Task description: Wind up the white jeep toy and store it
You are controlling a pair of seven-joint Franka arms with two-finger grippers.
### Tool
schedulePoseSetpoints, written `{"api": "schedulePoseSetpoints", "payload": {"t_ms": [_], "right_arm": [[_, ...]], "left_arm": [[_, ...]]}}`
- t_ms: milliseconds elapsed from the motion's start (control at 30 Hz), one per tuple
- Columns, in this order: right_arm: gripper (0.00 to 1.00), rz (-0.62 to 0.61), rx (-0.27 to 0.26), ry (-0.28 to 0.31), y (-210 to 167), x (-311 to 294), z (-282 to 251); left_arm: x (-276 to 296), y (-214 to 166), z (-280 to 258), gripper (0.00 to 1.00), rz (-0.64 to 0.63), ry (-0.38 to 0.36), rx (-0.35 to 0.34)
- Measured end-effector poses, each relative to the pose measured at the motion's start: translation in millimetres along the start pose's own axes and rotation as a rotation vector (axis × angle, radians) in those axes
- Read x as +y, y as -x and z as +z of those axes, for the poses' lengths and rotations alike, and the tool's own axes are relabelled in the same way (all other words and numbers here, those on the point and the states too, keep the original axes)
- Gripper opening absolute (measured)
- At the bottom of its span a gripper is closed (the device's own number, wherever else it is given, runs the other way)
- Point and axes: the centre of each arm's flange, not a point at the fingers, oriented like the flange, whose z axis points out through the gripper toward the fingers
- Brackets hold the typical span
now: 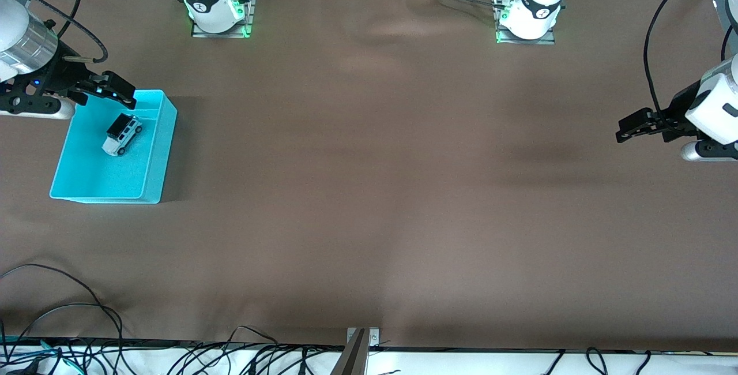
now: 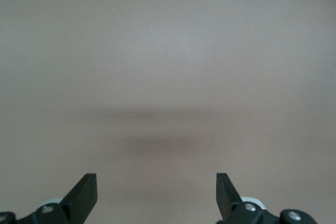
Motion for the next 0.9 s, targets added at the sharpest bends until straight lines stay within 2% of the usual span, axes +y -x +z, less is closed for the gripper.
{"api": "schedulePoseSetpoints", "payload": {"t_ms": [901], "right_arm": [[1.00,0.015,-0.036,0.005,-2.5,7.8,2.5]], "left_arm": [[0.1,-0.2,1.3,1.00,0.000,0.000,-0.002]]}}
